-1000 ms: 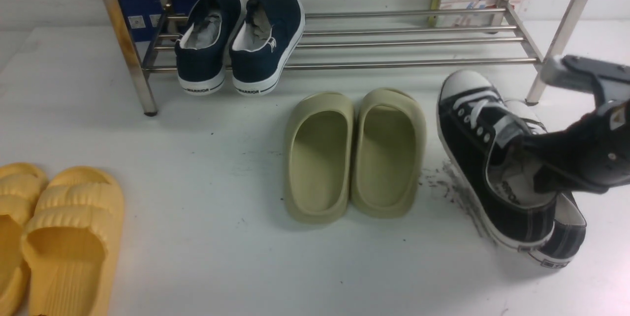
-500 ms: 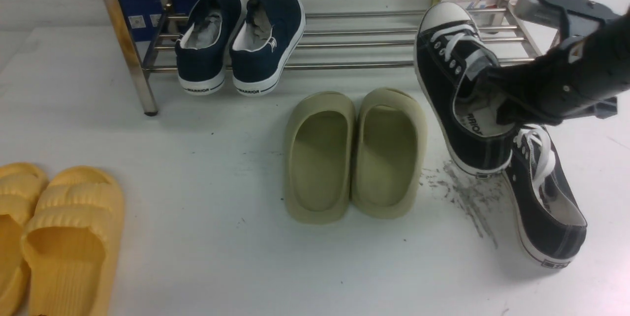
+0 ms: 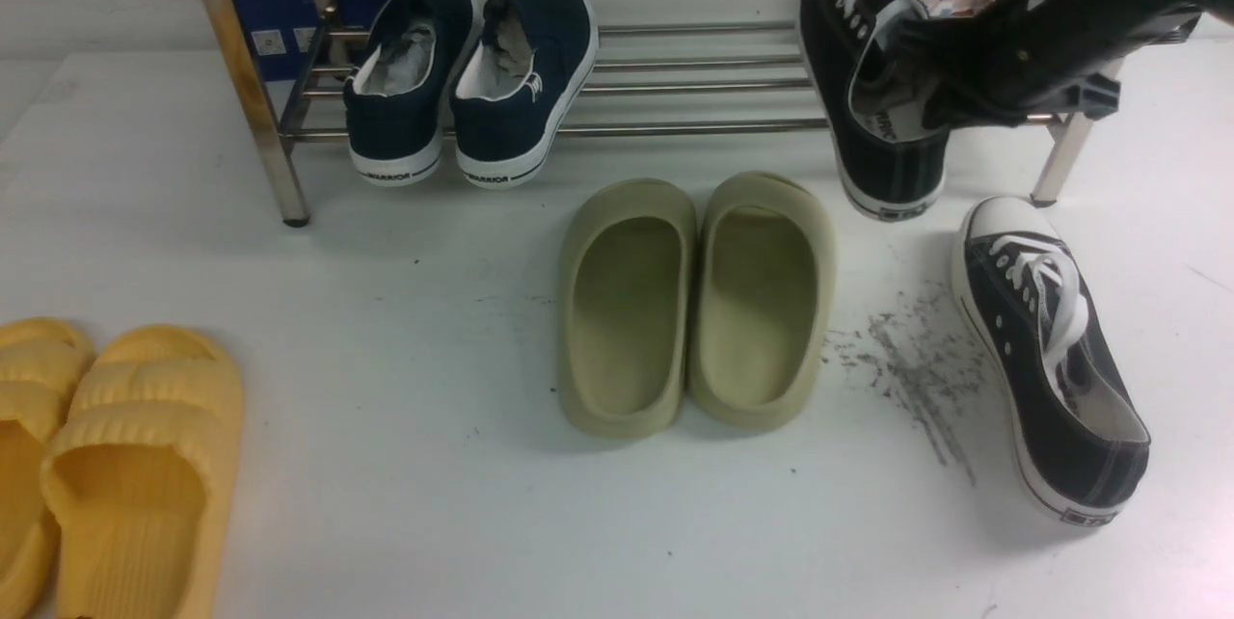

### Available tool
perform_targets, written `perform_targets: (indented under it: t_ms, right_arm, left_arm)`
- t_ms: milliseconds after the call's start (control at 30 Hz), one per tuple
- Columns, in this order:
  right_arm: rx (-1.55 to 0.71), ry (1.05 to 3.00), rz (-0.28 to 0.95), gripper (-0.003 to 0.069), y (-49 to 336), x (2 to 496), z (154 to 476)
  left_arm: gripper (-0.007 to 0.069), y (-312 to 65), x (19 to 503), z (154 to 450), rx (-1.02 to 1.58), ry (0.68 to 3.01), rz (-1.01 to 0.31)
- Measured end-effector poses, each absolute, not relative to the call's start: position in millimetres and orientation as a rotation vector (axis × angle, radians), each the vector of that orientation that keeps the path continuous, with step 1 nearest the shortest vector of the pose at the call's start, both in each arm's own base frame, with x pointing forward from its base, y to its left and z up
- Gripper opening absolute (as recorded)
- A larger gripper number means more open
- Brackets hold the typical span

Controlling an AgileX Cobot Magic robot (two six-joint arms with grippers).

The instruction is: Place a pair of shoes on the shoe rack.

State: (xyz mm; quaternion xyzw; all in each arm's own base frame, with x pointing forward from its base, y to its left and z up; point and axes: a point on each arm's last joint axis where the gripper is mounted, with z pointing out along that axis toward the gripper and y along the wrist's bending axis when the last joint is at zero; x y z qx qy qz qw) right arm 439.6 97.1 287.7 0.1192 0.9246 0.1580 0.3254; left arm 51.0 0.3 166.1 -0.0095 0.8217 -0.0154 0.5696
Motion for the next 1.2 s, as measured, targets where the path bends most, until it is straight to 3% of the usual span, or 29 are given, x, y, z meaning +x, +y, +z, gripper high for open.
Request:
perform_targets:
  t_ms: [333, 467, 667, 800, 933, 1033, 1133, 1200]
  right_arm:
    - [0.345, 2.433, 0.413, 0.0027, 97, 476, 256]
    - [0.339, 2.403, 0.408, 0.0053, 95, 480, 259]
    - [0.338, 2.367, 0.428, 0.0159, 95, 478, 273]
    - [0.305, 2.395, 0.423, 0.0275, 94, 464, 293]
    - [0.202, 2.422, 0.392, 0.0308, 92, 448, 317]
    - [0.074, 2.477, 0.357, 0.0284, 89, 426, 340]
    - [0.015, 2.557, 0.348, 0.0234, 89, 415, 342]
    - [-0.001, 2.669, 0.364, 0.0134, 90, 408, 327]
  left_arm:
    - [0.0048, 0, 51, 166, -0.022, 1.929, -0.036]
    - [0.0054, 0, 51, 166, -0.022, 1.929, -0.036]
    - [0.0059, 0, 51, 166, -0.022, 1.929, -0.036]
    - [0.0062, 0, 51, 166, -0.022, 1.929, -0.036]
    - [0.0064, 0, 51, 166, -0.022, 1.929, -0.036]
    - [0.0066, 0, 51, 166, -0.022, 1.929, -0.036]
    - [0.0068, 0, 51, 166, -0.022, 1.929, -0.036]
    - [0.0068, 0, 51, 166, -0.022, 1.929, -0.036]
